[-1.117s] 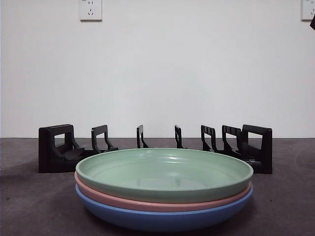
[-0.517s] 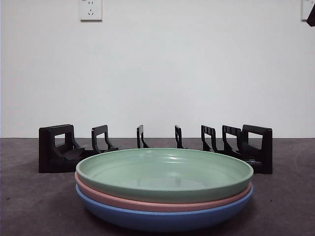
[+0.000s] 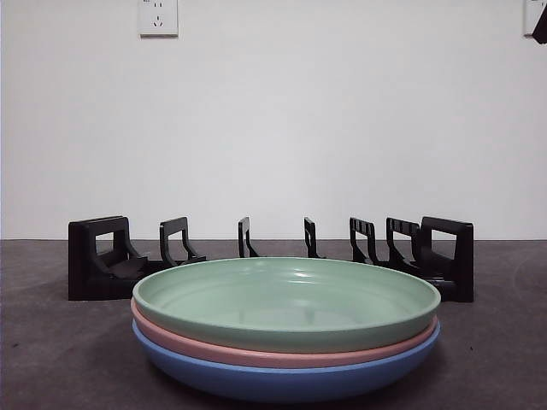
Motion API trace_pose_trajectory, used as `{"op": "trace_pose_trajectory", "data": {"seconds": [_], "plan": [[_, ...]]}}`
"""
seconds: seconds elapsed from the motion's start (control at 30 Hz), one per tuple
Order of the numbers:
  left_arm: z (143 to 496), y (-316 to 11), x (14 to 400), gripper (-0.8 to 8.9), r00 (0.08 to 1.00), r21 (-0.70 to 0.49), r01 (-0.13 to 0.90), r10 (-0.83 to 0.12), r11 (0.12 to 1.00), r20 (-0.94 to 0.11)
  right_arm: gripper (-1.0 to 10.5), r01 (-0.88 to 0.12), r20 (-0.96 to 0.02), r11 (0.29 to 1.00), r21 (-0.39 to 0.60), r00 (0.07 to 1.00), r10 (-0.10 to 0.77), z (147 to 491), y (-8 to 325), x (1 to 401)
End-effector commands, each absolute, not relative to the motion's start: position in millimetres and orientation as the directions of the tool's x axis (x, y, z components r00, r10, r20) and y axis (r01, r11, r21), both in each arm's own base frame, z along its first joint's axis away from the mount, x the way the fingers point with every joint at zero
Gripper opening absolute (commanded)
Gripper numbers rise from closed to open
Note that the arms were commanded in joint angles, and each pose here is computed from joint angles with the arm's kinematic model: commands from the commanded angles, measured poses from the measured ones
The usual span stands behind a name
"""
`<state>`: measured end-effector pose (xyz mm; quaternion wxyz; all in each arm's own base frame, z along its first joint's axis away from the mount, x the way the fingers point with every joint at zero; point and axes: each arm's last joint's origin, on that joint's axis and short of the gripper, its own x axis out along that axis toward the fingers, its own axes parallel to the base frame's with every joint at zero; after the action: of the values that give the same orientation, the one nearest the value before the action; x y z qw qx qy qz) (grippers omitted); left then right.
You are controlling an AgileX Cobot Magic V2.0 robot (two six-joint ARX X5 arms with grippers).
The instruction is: Place the plate
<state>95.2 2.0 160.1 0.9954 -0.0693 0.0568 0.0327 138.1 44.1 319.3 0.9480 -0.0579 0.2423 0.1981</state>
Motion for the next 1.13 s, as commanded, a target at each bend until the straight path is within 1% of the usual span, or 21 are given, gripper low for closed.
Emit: {"op": "trace_pose_trajectory", "data": {"seconds": [0.03,0.23,0.3,0.37,0.4,0.43,0.5,0.63,0.73,0.83,0.93,1.0,1.13], "plan": [[154,2,96,0.08,0.991,-0.120,-0.068,0.053,0.990,-0.125,0.1,-0.403,-0.471,0.915,-0.007,0.808,0.353,321,45,139],[154,2,96,0.08,0.991,-0.120,-0.068,0.053,0.990,-0.125,0.1,-0.403,-0.467,0.915,-0.009,0.811,0.352,322,45,139],[154,2,96,0.08,0.991,-0.120,-0.068,0.053,0.990,-0.125,0.1,-0.418,-0.442,0.906,-0.062,0.826,0.350,325,44,139],[155,2,96,0.08,0.991,-0.120,-0.068,0.053,0.990,-0.125,0.1,-0.421,-0.420,0.904,-0.080,0.836,0.352,325,44,136],[154,2,96,0.08,0.991,-0.120,-0.068,0.053,0.990,-0.125,0.1,-0.416,-0.411,0.903,-0.108,0.846,0.341,320,42,135],[154,2,96,0.08,0.991,-0.120,-0.068,0.053,0.990,-0.125,0.1,-0.400,-0.397,0.907,-0.131,0.860,0.321,313,39,132],[154,2,96,0.08,0.991,-0.120,-0.068,0.053,0.990,-0.125,0.1,-0.349,-0.361,0.926,-0.146,0.890,0.278,292,32,127],[154,2,96,0.08,0.991,-0.120,-0.068,0.053,0.990,-0.125,0.1,-0.242,-0.247,0.962,-0.122,0.947,0.207,237,20,116],[154,2,96,0.08,0.991,-0.120,-0.068,0.053,0.990,-0.125,0.1,-0.192,-0.180,0.973,-0.126,0.969,0.167,200,15,110],[154,2,96,0.08,0.991,-0.120,-0.068,0.053,0.990,-0.125,0.1,-0.155,-0.161,0.981,-0.114,0.978,0.135,173,11,104],[154,2,96,0.08,0.991,-0.120,-0.069,0.054,0.990,-0.125,0.1,-0.088,-0.141,0.994,-0.071,0.987,0.077,156,8,100],[154,2,96,0.08,0.991,-0.120,-0.069,0.054,0.990,-0.125,0.1,-0.078,-0.174,0.996,-0.052,0.982,0.068,150,7,96],[154,2,96,0.08,0.991,-0.120,-0.068,0.053,0.990,-0.127,0.1,-0.074,-0.174,0.996,-0.039,0.982,0.066,150,7,95]]}}
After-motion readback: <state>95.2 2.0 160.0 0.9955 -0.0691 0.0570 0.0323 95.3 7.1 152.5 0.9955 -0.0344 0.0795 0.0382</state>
